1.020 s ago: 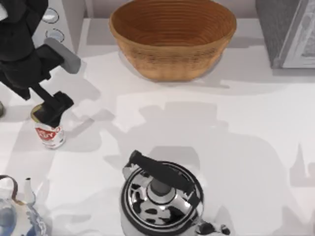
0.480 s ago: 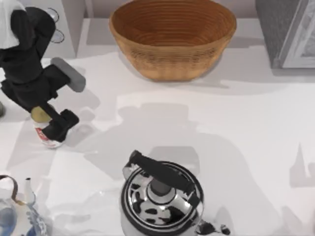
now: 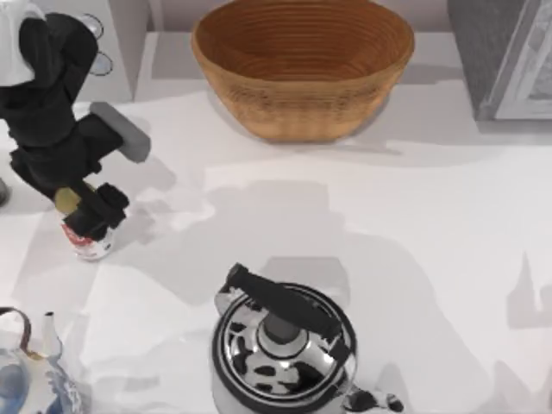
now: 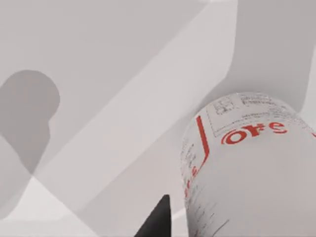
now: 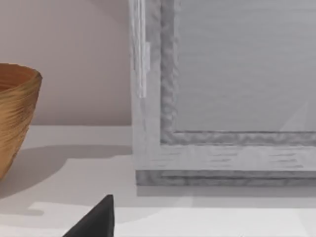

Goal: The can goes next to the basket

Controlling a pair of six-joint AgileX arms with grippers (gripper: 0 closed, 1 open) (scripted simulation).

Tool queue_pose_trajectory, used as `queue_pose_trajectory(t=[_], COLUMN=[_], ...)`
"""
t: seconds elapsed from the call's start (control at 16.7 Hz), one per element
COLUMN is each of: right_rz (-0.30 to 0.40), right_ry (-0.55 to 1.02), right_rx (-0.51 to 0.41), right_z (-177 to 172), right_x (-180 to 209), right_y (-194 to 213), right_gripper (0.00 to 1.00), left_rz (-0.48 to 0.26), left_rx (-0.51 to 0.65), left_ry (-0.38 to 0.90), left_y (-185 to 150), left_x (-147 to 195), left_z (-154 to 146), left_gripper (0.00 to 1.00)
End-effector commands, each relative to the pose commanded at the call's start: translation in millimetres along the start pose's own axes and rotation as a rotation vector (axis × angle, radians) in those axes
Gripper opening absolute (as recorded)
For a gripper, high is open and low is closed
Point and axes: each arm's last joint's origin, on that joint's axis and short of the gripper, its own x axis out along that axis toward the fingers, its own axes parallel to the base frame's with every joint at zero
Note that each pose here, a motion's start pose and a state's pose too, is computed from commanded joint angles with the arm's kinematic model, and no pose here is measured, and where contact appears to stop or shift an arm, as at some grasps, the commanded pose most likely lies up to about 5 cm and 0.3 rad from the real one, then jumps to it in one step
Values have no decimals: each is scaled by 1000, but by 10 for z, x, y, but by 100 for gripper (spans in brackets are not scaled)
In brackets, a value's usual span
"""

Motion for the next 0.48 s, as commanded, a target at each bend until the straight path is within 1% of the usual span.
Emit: queue_pose_trajectory(t=[0.36, 0.42, 0.48], right_rz=[0, 0, 0], right_ry=[0, 0, 0], right_rx=[0, 0, 0], right_z=[0, 0, 0], right_x=[0, 0, 0], right_y=[0, 0, 0], right_gripper=[100, 100, 100], left_rz=[0, 0, 0], left_rx=[0, 0, 0], left_ry=[0, 0, 0], left_y=[0, 0, 0], left_x=[0, 0, 0], left_z=[0, 0, 0], left_gripper=[2, 0, 0])
